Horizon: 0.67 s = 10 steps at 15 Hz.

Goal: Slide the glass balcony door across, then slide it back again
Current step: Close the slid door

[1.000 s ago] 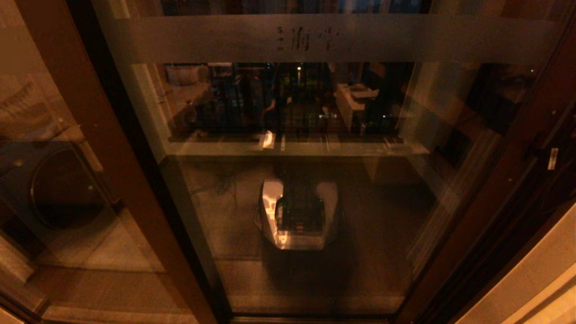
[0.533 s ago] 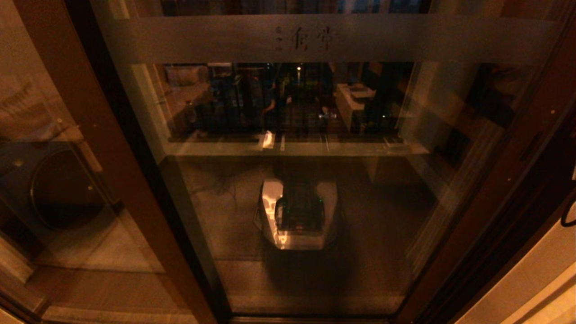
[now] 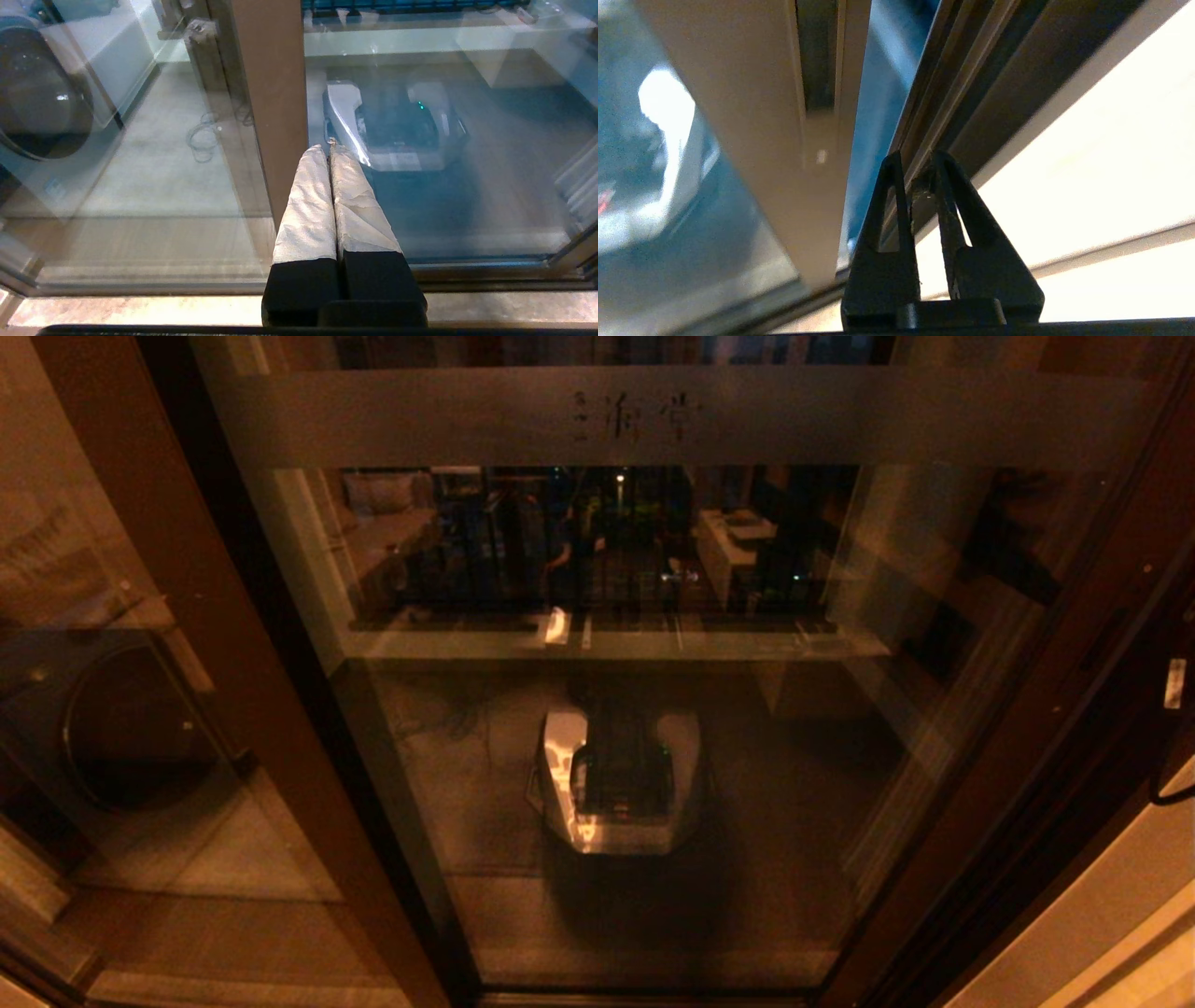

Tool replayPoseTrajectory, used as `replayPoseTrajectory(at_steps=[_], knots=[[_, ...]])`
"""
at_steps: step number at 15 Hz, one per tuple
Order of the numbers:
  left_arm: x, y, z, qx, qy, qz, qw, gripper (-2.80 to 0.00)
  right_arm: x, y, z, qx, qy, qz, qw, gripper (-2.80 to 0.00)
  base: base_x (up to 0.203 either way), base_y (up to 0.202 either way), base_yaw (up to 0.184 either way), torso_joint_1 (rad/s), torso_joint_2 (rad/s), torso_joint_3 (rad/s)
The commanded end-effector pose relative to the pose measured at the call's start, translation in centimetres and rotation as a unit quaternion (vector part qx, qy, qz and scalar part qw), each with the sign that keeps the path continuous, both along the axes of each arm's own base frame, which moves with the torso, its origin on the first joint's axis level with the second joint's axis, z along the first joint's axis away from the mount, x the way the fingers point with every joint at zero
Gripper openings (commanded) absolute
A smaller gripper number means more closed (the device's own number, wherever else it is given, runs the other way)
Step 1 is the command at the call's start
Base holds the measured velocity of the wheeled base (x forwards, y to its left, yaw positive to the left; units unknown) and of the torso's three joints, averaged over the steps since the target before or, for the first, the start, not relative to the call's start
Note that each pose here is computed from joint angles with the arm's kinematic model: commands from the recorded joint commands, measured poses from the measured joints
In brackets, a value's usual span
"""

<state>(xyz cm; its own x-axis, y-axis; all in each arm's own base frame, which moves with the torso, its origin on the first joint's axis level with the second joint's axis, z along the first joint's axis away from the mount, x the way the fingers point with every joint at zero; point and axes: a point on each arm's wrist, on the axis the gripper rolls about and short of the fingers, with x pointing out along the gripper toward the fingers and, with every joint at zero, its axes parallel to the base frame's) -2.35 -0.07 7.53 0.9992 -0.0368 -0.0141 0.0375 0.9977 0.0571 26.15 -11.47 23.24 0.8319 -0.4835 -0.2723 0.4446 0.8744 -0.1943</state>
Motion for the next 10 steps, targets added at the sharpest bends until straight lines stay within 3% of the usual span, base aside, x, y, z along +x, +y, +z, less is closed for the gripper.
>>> replayPoseTrajectory(at_steps=[1, 5, 10], knots=[[0.0, 0.0, 0.0, 0.000, 0.001, 0.000, 1.0000, -2.80, 1.0, 0.4, 0.4, -0.006, -0.006, -0.008, 1.000, -2.80, 0.000, 0.000, 0.000, 0.000, 0.00, 0.000], [0.0, 0.0, 0.0, 0.000, 0.001, 0.000, 1.0000, -2.80, 2.2, 1.9, 0.1, -0.004, -0.004, -0.011, 1.000, -2.80, 0.000, 0.000, 0.000, 0.000, 0.00, 0.000], [0.0, 0.0, 0.0, 0.000, 0.001, 0.000, 1.0000, -2.80, 4.1, 1.5, -0.9, 0.006, 0.003, -0.016, 1.000, -2.80, 0.000, 0.000, 0.000, 0.000, 0.00, 0.000]])
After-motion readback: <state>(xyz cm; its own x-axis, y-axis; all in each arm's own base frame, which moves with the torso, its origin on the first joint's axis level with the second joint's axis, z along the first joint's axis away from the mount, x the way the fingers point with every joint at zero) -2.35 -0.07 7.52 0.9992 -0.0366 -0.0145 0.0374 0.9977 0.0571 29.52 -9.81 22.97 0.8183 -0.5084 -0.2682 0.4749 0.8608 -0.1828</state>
